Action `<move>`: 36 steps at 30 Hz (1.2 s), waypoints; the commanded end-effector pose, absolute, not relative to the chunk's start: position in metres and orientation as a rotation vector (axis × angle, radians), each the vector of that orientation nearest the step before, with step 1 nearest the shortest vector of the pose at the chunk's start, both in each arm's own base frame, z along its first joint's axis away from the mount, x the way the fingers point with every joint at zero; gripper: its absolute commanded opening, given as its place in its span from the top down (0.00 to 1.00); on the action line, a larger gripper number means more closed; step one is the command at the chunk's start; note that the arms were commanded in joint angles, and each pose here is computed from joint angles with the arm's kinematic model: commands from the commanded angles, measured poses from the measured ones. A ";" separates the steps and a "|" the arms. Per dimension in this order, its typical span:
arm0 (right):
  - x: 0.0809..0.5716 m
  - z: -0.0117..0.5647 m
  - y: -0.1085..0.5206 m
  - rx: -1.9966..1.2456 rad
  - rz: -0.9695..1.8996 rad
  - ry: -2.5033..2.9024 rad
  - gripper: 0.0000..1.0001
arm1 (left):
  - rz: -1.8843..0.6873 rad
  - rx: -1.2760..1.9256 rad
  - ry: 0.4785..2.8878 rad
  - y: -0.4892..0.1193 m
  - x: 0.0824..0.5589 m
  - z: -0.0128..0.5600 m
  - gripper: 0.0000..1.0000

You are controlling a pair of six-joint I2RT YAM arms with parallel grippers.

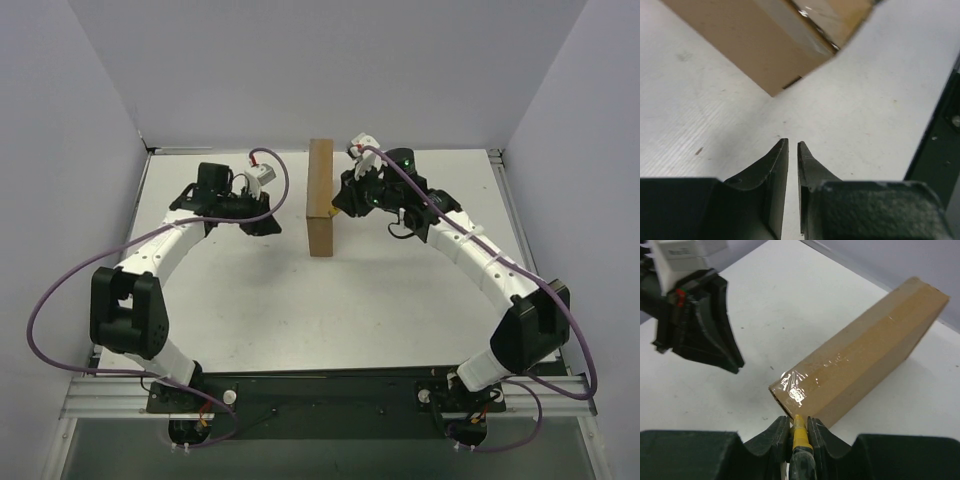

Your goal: Unpack the express box

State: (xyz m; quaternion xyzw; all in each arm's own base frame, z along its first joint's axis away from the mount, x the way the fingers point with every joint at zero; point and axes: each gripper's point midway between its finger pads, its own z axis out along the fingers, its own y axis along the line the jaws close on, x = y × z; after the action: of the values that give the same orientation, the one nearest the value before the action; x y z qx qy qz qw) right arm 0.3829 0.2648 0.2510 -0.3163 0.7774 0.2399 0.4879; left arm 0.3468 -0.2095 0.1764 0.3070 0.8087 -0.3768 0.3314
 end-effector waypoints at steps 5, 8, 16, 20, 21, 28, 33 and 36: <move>0.320 0.328 0.327 -0.800 0.870 1.691 1.00 | -0.679 0.617 2.149 -0.157 0.419 0.168 0.76; 0.322 0.349 0.332 -0.768 0.898 1.647 1.00 | -0.677 0.603 2.137 -0.154 0.426 0.176 0.76; 0.468 0.375 0.222 -0.436 0.385 1.601 1.00 | -0.971 0.765 1.991 -0.178 0.372 0.208 0.98; 0.520 0.351 0.182 -0.381 0.197 1.616 1.00 | -1.047 0.796 2.020 -0.192 0.349 0.191 1.00; 0.533 0.335 0.181 -0.384 0.177 1.636 1.00 | -1.039 0.796 2.018 -0.196 0.350 0.190 1.00; 0.542 0.251 0.184 -0.445 0.155 1.812 1.00 | -0.741 0.565 2.073 -0.197 0.451 0.178 0.78; 0.474 0.215 0.230 -0.597 0.264 1.879 1.00 | -0.707 0.689 2.021 -0.229 0.487 0.171 0.75; 0.432 0.198 0.253 -0.711 0.309 1.889 1.00 | -0.665 0.713 2.014 -0.247 0.503 0.165 0.69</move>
State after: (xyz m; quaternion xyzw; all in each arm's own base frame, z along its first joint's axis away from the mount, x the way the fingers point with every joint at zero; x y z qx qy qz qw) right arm 0.4772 0.2122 0.1540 -0.2428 0.8342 0.0840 0.4880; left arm 0.4774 -0.2210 0.1456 0.2607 0.8318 -0.2948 0.3915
